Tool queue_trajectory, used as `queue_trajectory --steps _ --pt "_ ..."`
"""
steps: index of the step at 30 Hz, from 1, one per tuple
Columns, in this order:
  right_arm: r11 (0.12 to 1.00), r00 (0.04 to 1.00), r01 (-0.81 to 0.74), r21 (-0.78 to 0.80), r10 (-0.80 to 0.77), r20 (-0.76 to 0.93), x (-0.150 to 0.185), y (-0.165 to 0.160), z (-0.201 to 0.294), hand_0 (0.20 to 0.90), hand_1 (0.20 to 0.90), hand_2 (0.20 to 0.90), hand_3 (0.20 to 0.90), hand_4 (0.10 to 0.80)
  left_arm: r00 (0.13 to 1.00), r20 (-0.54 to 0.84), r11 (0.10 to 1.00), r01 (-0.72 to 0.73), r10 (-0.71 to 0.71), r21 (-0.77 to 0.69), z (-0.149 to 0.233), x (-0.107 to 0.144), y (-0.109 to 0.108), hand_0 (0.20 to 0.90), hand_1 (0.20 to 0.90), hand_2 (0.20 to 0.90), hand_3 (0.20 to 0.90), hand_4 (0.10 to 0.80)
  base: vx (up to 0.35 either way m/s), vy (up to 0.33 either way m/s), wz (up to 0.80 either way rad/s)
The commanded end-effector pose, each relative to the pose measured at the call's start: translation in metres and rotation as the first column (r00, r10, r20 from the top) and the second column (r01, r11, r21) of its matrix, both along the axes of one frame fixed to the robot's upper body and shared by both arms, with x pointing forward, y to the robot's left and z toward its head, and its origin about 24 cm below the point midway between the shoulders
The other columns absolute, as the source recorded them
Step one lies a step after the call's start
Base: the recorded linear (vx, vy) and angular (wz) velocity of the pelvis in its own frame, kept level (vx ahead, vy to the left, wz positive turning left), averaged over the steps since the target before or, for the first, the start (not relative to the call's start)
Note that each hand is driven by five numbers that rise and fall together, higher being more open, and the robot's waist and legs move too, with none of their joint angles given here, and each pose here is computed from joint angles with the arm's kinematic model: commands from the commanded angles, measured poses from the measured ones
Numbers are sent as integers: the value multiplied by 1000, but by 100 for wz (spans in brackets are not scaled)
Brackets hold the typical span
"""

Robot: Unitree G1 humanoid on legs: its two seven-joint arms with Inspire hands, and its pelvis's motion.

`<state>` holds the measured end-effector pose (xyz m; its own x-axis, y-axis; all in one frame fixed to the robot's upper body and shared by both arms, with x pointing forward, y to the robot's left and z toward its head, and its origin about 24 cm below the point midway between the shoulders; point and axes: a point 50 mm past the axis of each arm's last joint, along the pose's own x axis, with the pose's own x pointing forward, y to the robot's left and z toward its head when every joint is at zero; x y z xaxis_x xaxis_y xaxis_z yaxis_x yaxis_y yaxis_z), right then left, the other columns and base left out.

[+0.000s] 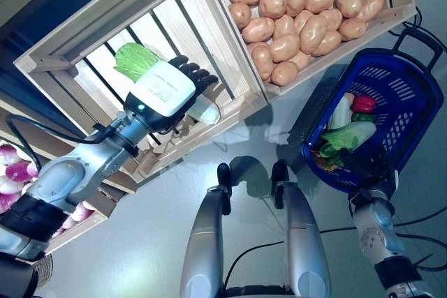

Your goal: Put vegetables into the basket

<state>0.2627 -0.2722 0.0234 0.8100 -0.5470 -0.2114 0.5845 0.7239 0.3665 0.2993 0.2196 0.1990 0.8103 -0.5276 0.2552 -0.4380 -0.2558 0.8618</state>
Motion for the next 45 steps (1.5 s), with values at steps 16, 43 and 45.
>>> queue_trajectory --steps 16,43,45 --pt "996 972 -62 69 44 231 15 4 39 900 900 900 900 800 984 151 994 98 -91 -39 19 17 -11 900 900 900 900 800 -28 9 -5" --pt "992 962 -83 99 54 267 23 15 45 900 900 900 900 800 902 -261 936 -352 343 15 -18 44 6 900 900 900 900 800 -2 -1 -1" --pt "992 961 -87 93 59 270 23 14 45 900 900 900 900 800 910 -221 935 -354 352 30 -11 45 6 900 900 900 900 800 -2 -8 5"
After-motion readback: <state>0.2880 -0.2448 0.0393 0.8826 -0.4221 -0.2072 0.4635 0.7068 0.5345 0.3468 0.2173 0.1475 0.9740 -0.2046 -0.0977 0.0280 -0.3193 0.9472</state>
